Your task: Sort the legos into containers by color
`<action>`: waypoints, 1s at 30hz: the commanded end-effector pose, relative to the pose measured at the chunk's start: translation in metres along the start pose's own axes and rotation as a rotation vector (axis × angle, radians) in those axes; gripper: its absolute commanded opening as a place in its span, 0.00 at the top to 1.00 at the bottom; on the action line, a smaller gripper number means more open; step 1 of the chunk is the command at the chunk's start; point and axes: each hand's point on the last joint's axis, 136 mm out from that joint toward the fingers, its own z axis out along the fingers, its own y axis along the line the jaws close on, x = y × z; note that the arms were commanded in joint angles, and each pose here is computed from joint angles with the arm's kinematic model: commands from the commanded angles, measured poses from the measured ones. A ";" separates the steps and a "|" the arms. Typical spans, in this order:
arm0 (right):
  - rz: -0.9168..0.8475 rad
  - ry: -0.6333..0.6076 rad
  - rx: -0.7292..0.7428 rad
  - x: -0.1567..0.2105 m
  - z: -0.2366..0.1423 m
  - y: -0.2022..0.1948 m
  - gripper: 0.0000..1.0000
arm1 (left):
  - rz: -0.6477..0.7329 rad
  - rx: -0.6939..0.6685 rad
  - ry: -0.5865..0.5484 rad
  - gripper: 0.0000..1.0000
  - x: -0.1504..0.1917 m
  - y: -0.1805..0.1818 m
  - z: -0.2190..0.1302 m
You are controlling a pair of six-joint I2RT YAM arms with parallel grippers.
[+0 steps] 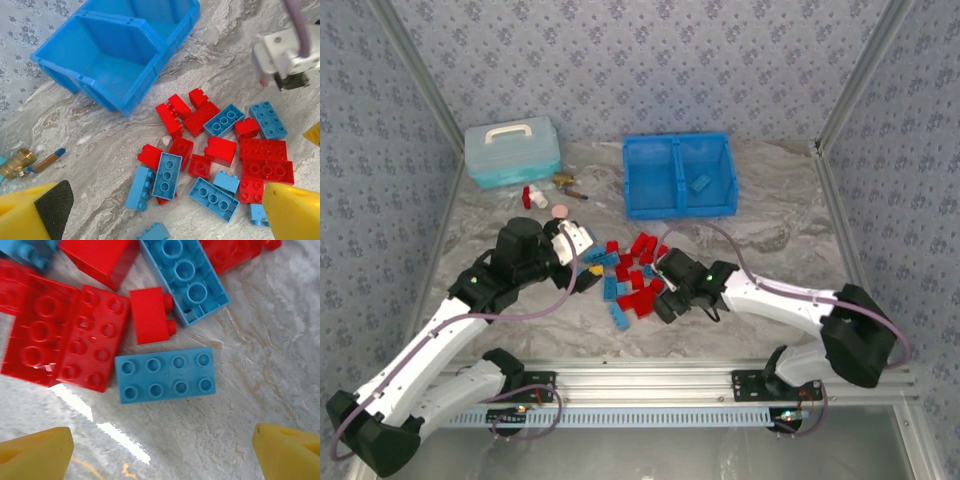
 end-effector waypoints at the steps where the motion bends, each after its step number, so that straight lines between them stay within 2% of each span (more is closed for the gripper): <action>1: 0.000 0.013 -0.051 -0.011 0.008 0.001 0.05 | 0.013 -0.029 0.005 0.01 0.001 0.006 0.001; 9: 0.025 0.046 -0.055 -0.008 0.031 0.001 0.09 | 0.012 -0.034 0.008 0.01 0.001 0.007 0.001; 12: 0.048 0.067 -0.044 -0.004 0.038 -0.004 0.22 | 0.011 -0.030 0.006 0.01 0.001 0.007 0.002; 14: 0.052 0.068 -0.038 -0.005 0.040 -0.005 0.26 | 0.010 -0.028 0.006 0.01 0.001 0.006 0.002; 21: 0.025 0.085 -0.067 -0.005 0.048 0.000 0.20 | 0.011 -0.029 0.010 0.01 0.002 0.007 0.002; 30: 0.029 0.102 -0.070 -0.006 0.053 0.000 0.47 | 0.012 -0.032 0.015 0.01 0.003 0.007 0.003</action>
